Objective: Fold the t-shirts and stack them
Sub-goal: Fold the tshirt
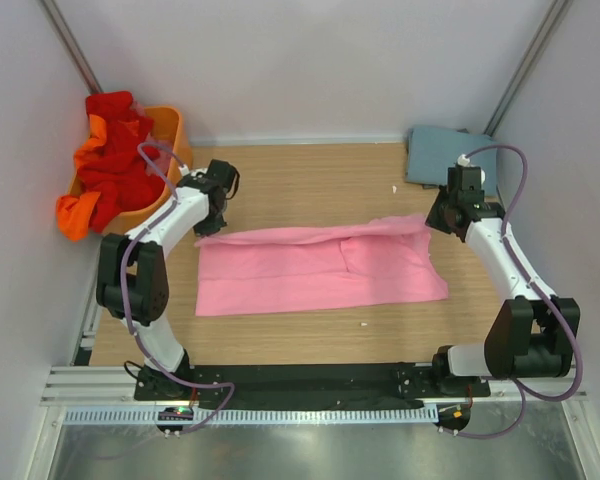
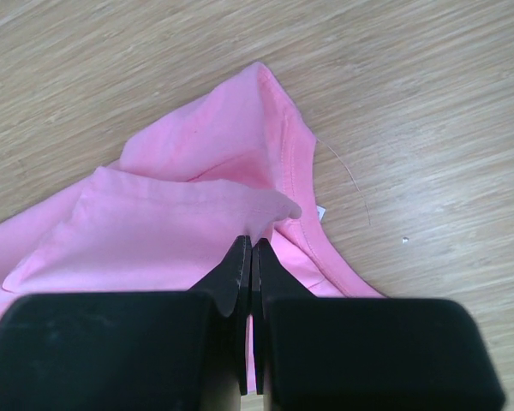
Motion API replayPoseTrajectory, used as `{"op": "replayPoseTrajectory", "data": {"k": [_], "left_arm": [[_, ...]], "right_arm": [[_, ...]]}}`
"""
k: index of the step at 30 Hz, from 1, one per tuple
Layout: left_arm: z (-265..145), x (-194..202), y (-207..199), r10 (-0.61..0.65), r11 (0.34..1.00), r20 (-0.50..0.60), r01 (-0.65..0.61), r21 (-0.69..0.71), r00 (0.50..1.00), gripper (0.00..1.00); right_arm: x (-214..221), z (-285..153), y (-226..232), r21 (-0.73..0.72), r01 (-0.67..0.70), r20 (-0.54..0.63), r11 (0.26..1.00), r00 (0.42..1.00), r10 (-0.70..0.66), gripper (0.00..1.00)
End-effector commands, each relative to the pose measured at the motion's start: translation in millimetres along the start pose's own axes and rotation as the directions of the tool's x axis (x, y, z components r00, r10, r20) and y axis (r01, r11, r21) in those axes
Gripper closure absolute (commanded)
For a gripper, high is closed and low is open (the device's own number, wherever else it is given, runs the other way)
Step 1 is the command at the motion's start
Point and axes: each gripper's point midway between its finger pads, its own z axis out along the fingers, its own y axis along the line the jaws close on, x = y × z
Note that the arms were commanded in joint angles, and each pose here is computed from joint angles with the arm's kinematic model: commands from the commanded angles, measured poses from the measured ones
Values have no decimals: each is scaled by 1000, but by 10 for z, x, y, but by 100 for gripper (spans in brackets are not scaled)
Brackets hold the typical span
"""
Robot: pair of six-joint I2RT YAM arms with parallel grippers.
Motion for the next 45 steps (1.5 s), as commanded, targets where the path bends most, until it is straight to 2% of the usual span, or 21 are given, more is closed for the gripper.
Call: {"op": "replayPoseTrajectory", "data": {"k": [1, 8, 9, 10, 11, 12, 14, 16, 22, 26, 28, 31, 34, 36, 39, 40, 44, 45], "left_arm": [[-103, -68, 110, -42, 999, 66, 44, -27, 997, 100], [-138, 174, 248, -53, 998, 55, 55, -40, 997, 100], [-148, 217, 251, -60, 998, 50, 61, -26, 997, 95], [-131, 327, 273, -57, 998, 32, 58, -19, 998, 59], [-157, 357, 289, -69, 998, 34, 69, -5, 997, 38], [-220, 389, 346, -89, 996, 48, 89, 8, 995, 32], [-308, 368, 433, -106, 994, 80, 105, 8, 991, 17], [-458, 291, 526, -117, 993, 107, 117, 10, 987, 5], [-695, 8, 515, -130, 991, 165, 123, 50, 978, 7], [-628, 63, 324, -147, 983, 134, 129, 130, 980, 11], [-541, 187, 237, -148, 978, 100, 131, 161, 984, 14], [-408, 375, 138, -163, 969, 57, 149, 200, 985, 19], [-298, 571, 46, -183, 954, 15, 174, 243, 983, 22], [-254, 699, 7, -195, 944, -13, 192, 268, 981, 25], [-362, 798, -23, -176, 928, -46, 181, 326, 983, 26], [-413, 843, 3, -156, 928, -59, 167, 334, 986, 26], [-807, 742, 157, -70, 920, -20, 72, 386, 997, 25], [-913, 760, 261, -24, 920, 6, 20, 391, 1000, 25]], "right_arm": [[-81, -110, -80, 37, -26, 56, 999, 998, 24, 99], [233, -6, -303, 138, -52, -5, 989, 999, 53, 99], [321, 25, -346, 155, -54, -23, 986, 998, 58, 98], [356, 47, -374, 172, -65, -28, 983, 997, 71, 96], [417, 87, -376, 175, -62, -49, 983, 996, 71, 75], [471, 115, -385, 177, -60, -69, 982, 995, 73, 50], [527, 157, -361, 172, -62, -101, 983, 992, 80, 14], [494, 152, -408, 204, -66, -90, 977, 992, 86, 7], [265, 40, -307, 164, -88, -32, 983, 995, 94, 5], [206, 37, -189, 99, -88, -21, 991, 996, 91, 7], [211, 69, -88, 48, -85, -39, 995, 995, 87, 8], [232, 127, 96, -40, -77, -77, 996, 994, 74, 19], [347, 163, 492, -153, -4, -112, 988, 994, -13, 21], [306, 190, 681, -179, 41, -105, 983, 993, -61, 21], [330, 289, 967, -205, 92, -138, 974, 983, -122, 21], [331, 349, 948, -166, 108, -145, 980, 981, -132, 21], [270, 550, 1076, -128, 138, -161, 982, 974, -158, 24], [346, 655, 1081, -117, 146, -189, 982, 968, -166, 28]]}}
